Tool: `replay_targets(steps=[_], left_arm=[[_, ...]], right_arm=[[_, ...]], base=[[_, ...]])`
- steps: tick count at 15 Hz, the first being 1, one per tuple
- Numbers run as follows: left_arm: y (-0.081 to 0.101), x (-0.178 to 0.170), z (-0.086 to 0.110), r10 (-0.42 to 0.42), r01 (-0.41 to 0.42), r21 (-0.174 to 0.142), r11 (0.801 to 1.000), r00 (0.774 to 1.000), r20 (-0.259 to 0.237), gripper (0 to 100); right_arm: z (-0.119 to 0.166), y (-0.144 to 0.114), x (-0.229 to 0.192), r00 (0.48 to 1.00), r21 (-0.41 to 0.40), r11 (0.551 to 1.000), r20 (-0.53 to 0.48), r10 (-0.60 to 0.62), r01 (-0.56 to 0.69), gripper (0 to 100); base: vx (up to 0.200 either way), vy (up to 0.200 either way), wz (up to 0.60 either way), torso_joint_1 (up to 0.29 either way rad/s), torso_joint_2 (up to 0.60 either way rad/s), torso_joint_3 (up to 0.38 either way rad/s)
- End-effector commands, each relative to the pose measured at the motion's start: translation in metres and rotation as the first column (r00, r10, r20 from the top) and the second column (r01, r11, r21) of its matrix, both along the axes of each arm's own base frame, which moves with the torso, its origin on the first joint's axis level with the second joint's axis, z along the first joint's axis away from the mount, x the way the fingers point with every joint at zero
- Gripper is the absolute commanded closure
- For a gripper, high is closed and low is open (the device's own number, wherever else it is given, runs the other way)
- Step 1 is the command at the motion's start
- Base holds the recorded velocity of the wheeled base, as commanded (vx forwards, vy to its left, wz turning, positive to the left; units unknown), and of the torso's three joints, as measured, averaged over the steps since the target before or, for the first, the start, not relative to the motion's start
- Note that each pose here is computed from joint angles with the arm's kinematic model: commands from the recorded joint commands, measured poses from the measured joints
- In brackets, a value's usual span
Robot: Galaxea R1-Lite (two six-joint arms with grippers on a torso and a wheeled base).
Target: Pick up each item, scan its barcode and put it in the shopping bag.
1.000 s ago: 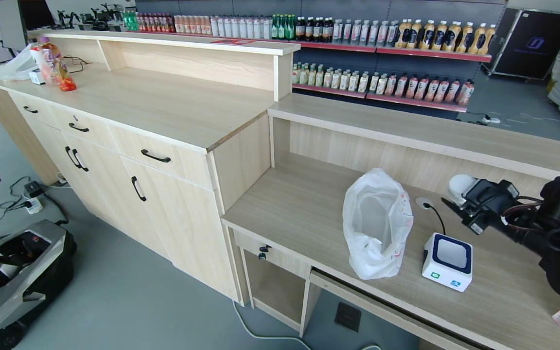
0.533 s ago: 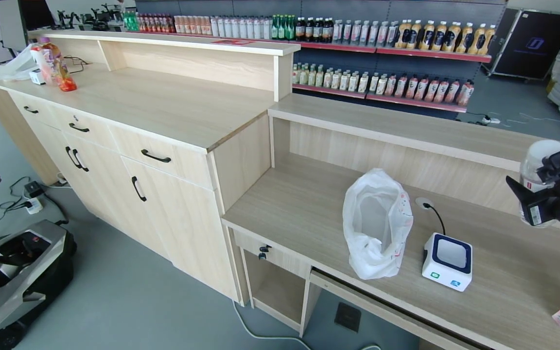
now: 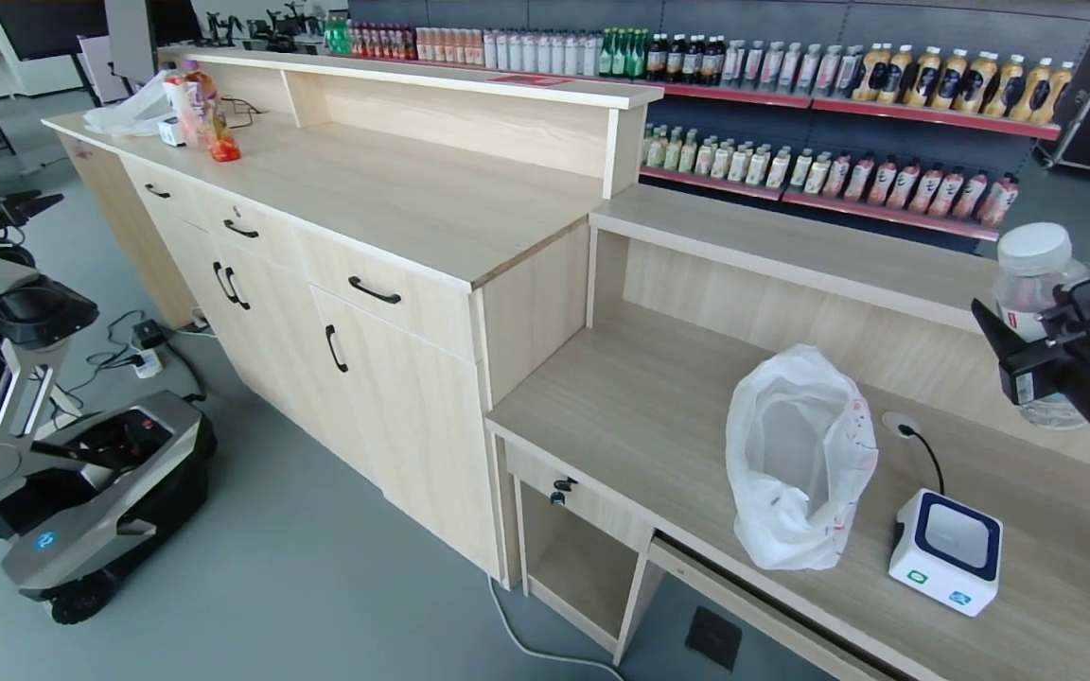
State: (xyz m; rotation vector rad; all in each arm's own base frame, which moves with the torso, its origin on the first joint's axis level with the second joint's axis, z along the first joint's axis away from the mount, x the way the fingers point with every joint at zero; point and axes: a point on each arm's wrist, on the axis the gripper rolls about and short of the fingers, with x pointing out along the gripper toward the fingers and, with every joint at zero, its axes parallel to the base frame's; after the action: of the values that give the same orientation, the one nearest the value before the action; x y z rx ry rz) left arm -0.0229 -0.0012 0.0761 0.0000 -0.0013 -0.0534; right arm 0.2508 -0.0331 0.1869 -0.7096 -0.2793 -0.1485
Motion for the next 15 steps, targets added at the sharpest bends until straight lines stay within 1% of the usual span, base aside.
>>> replay_targets(steps=[1, 2, 3, 4, 5, 6, 7, 8, 11, 15], left_arm=[[0.0, 0.0, 0.0, 0.0, 0.0, 0.0, 1.0, 1.0, 0.0, 0], [0.0, 0.0, 0.0, 0.0, 0.0, 0.0, 1.0, 1.0, 0.0, 0], [0.0, 0.0, 0.0, 0.0, 0.0, 0.0, 1.0, 1.0, 0.0, 0], [0.0, 0.0, 0.0, 0.0, 0.0, 0.0, 1.0, 1.0, 0.0, 0], [0.0, 0.0, 0.0, 0.0, 0.0, 0.0, 1.0, 1.0, 0.0, 0], [0.0, 0.0, 0.0, 0.0, 0.0, 0.0, 1.0, 1.0, 0.0, 0], [0.0, 0.0, 0.0, 0.0, 0.0, 0.0, 1.0, 1.0, 0.0, 0], [0.0, 0.0, 0.0, 0.0, 0.0, 0.0, 1.0, 1.0, 0.0, 0], [0.0, 0.0, 0.0, 0.0, 0.0, 0.0, 1.0, 1.0, 0.0, 0], [0.0, 0.0, 0.0, 0.0, 0.0, 0.0, 1.0, 1.0, 0.0, 0]], right_arm=[[-0.016, 0.002, 0.017, 0.998, 0.042, 0.999, -0.06, 0.017, -0.014, 100], [-0.022, 0.0, 0.029, 0.993, 0.15, 0.988, -0.108, 0.048, -0.031, 100], [-0.027, -0.001, 0.039, 0.987, 0.239, 0.97, -0.146, 0.07, -0.034, 100], [-0.03, -0.003, 0.044, 0.983, 0.284, 0.958, -0.166, 0.08, -0.03, 100], [-0.044, -0.008, 0.063, 0.969, 0.422, 0.906, -0.225, 0.105, 0.0, 100], [-0.052, -0.011, 0.074, 0.96, 0.493, 0.87, -0.255, 0.121, 0.021, 100], [-0.058, -0.013, 0.086, 0.953, 0.539, 0.842, -0.274, 0.134, 0.037, 100], [-0.066, -0.018, 0.1, 0.946, 0.556, 0.829, -0.297, 0.129, 0.062, 100], [-0.085, -0.032, 0.128, 0.946, 0.553, 0.828, -0.308, 0.104, 0.089, 100], [-0.115, -0.052, 0.134, 0.927, 0.563, 0.809, -0.369, 0.066, 0.167, 100]], base=[[0.0, 0.0, 0.6, 0.007, 0.0, 0.002], [0.0, 0.0, 0.6, 0.002, 0.0, 0.002], [0.0, 0.0, 0.0, 0.0, 0.0, 0.0], [0.0, 0.0, 0.0, 0.0, 0.0, 0.0], [0.0, 0.0, 0.0, 0.0, 0.0, 0.0], [0.0, 0.0, 0.0, 0.0, 0.0, 0.0], [0.0, 0.0, 0.0, 0.0, 0.0, 0.0], [0.0, 0.0, 0.0, 0.0, 0.0, 0.0], [0.0, 0.0, 0.0, 0.0, 0.0, 0.0], [0.0, 0.0, 0.0, 0.0, 0.0, 0.0]])
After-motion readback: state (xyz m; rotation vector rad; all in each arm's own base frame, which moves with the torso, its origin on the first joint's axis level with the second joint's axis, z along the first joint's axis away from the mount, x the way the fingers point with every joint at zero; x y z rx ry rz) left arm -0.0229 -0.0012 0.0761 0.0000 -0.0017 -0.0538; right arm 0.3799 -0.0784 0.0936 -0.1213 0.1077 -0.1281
